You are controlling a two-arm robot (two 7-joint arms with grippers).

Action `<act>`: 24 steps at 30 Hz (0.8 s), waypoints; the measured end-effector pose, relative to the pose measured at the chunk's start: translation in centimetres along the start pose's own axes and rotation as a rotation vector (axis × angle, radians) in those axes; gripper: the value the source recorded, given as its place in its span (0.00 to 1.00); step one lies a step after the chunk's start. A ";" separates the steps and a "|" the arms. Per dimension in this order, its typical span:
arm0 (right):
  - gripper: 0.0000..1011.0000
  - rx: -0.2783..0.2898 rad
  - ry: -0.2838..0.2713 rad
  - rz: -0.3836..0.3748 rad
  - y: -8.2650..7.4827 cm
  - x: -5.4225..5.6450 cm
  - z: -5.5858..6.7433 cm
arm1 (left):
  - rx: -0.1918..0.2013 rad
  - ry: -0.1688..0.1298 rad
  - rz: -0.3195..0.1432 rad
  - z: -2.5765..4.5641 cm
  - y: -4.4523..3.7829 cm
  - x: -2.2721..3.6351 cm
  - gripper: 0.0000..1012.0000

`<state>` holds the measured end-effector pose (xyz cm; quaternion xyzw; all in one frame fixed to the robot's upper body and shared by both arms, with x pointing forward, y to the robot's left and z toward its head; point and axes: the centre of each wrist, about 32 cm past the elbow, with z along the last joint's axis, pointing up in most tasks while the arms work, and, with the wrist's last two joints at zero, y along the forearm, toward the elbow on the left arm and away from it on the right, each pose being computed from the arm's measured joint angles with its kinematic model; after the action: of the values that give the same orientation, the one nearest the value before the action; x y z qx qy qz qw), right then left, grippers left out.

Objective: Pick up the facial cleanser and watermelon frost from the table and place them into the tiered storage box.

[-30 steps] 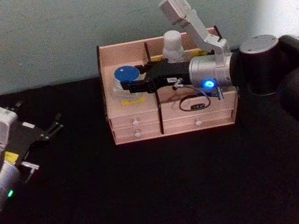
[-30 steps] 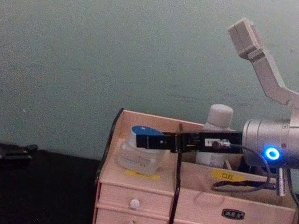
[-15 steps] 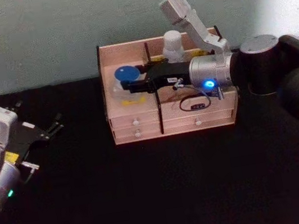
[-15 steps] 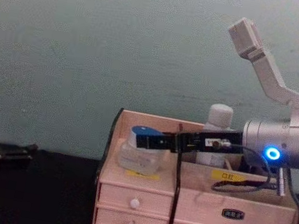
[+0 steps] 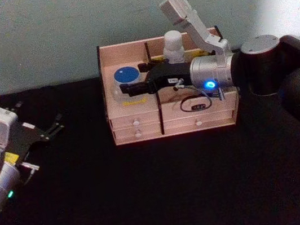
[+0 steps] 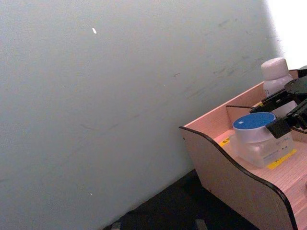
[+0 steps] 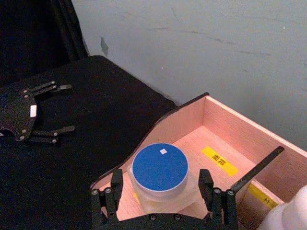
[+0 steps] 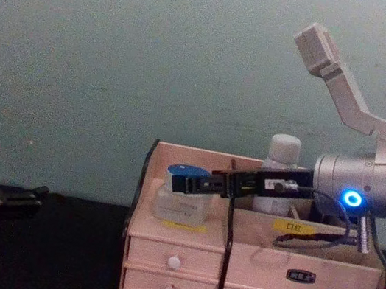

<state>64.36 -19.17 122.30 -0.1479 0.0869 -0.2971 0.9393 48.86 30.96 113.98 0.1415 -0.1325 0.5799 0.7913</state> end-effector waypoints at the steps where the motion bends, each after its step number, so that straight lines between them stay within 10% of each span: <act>1: 0.99 0.000 0.000 0.000 0.0 0.0 0.0 | 0.000 0.000 0.000 0.00 0.00 0.00 0.99; 12: 0.99 0.014 -0.010 -0.001 -0.3 -0.2 0.1 | 0.000 0.000 0.000 0.00 0.00 0.00 0.99; 24: 0.99 0.117 -0.041 0.009 -4.5 -1.9 0.3 | 0.000 0.000 0.000 0.00 0.00 0.00 0.99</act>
<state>60.51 -21.54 124.16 -0.0984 0.0507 -0.2943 0.9493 48.86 30.97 113.98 0.1415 -0.1325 0.5799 0.7913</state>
